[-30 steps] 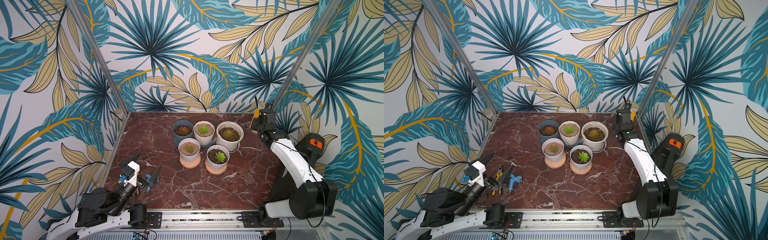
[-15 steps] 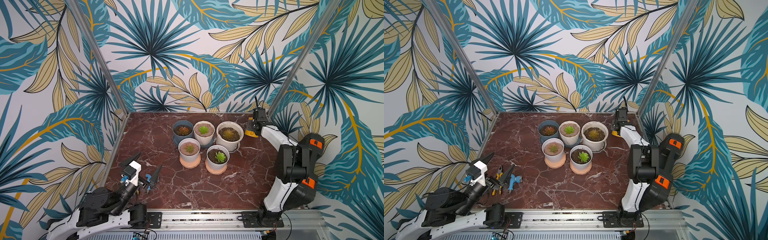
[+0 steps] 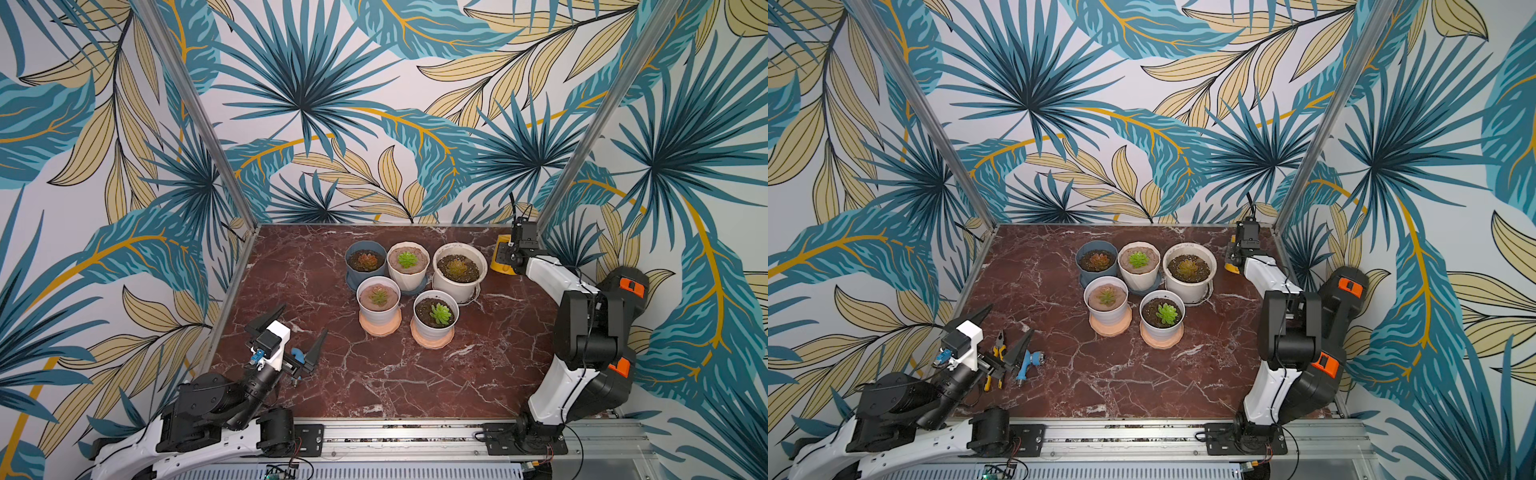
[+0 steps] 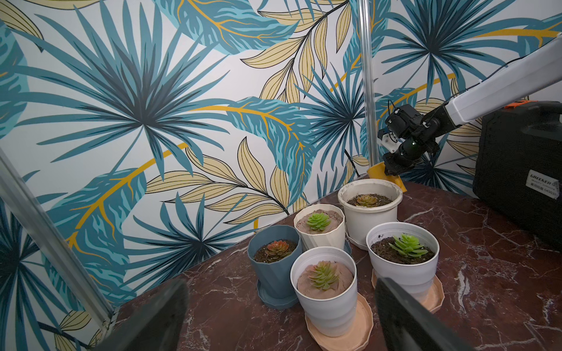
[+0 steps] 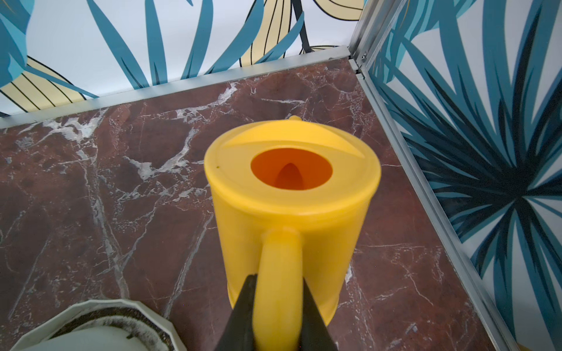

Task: Water the succulent around the soil edge
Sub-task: Place the watering can at the center of the board.

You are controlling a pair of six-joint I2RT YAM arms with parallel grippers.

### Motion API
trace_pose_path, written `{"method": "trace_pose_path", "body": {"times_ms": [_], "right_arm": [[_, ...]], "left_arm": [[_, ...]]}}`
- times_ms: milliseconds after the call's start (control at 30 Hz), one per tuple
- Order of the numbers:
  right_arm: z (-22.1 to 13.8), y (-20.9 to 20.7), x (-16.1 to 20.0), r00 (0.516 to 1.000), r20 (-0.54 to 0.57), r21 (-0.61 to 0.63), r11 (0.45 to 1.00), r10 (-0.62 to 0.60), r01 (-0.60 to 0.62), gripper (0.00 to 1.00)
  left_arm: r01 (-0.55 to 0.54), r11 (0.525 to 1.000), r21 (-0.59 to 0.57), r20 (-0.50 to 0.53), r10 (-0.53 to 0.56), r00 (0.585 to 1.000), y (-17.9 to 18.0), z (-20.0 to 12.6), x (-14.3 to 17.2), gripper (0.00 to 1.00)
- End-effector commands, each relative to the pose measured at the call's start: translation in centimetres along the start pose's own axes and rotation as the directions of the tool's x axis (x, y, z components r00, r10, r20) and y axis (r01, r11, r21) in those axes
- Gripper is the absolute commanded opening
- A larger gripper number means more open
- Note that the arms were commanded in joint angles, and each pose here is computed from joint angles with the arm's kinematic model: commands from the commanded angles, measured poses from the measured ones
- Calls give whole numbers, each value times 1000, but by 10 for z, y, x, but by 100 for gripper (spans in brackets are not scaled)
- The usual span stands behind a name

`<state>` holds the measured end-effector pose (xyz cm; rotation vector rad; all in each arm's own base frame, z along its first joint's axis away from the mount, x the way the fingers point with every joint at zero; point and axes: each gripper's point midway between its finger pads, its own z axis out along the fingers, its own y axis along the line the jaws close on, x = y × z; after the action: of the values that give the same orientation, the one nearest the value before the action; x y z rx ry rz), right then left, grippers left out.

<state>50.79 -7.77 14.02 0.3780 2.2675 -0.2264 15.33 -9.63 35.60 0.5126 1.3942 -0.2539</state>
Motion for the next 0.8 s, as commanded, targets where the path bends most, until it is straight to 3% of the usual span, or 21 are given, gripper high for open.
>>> {"method": "trace_pose_path", "body": {"times_ms": [0,300,533,767], "right_arm": [[-2,-1,29,998,-61,-23,1000,-5,3,16],[-13,-9,56,996,-88,-11,1000,3,-4,26],[-30,-12,52,997,-57,-15,999,43,-44,32],[-49,-17,60,996,-23,-23,996,84,-85,49]], "left_arm": [[-1,1000,9,0,1,1000,-5,3,0,100],[12,999,32,5,-12,1000,-8,2,0,100],[25,999,43,8,-25,1000,-8,1,-2,100],[31,999,42,7,-31,999,-7,0,-3,100]]}}
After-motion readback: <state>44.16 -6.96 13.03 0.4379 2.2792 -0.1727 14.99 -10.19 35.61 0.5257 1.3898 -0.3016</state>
